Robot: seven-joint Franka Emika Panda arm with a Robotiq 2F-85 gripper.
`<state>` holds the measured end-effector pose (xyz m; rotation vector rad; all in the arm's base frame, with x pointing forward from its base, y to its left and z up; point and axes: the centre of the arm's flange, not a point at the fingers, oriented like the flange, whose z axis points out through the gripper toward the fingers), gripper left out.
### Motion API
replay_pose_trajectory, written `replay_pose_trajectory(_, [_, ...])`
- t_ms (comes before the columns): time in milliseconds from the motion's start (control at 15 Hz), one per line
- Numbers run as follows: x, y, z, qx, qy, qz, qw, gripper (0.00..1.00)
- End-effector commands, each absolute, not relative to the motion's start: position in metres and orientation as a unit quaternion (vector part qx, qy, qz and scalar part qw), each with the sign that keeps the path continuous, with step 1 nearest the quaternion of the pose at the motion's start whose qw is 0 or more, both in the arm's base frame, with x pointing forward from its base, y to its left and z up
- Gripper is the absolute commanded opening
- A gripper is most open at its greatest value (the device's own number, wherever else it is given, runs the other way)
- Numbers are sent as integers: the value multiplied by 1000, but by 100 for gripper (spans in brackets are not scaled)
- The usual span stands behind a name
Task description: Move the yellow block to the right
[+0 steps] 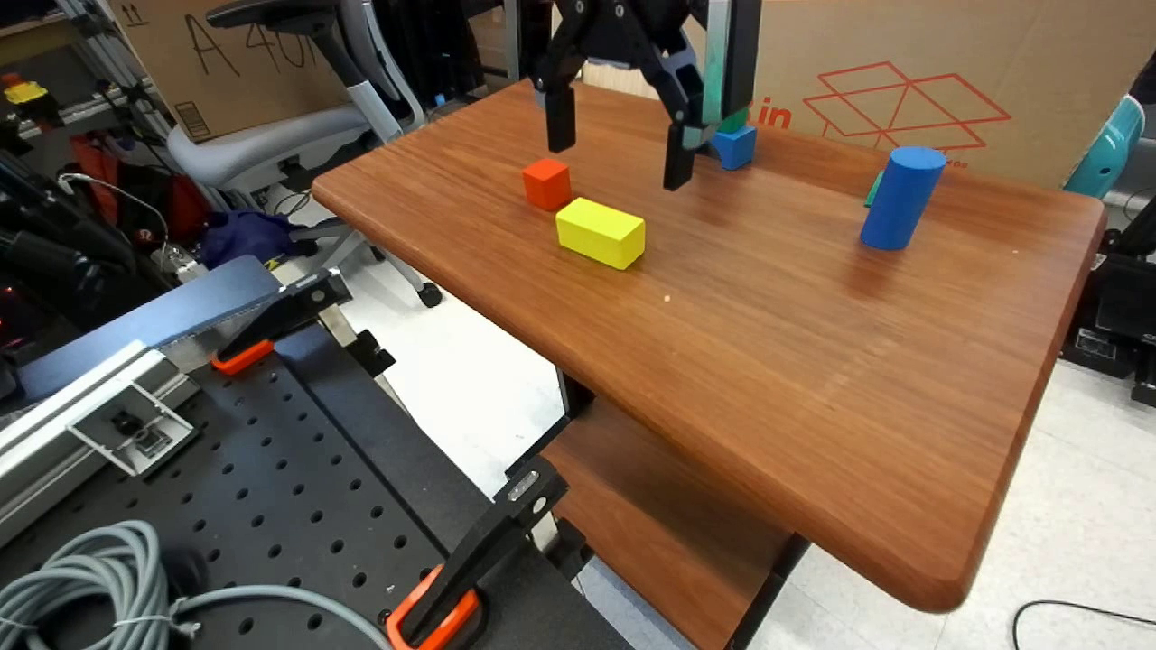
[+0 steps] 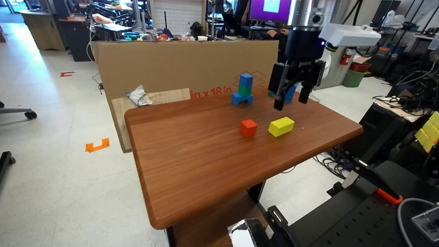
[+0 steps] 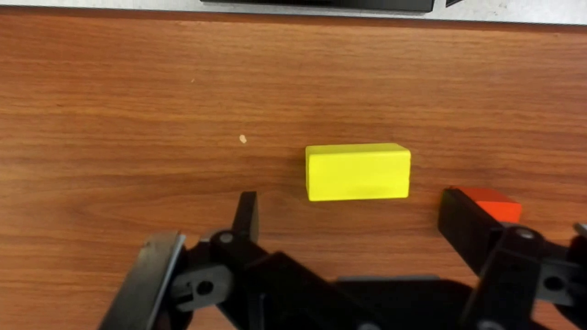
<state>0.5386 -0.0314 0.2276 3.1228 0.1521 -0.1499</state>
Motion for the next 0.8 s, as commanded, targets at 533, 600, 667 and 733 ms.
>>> replay_pose_trajectory(533, [545, -20, 187, 993, 61, -97, 13, 100])
replay_pose_trajectory(600, [546, -20, 186, 993, 61, -100, 13, 100])
replay_pose_trajectory(667, [546, -20, 184, 993, 63, -103, 15, 100])
replay_pose_trajectory(733, [547, -19, 182, 992, 62, -104, 19, 100])
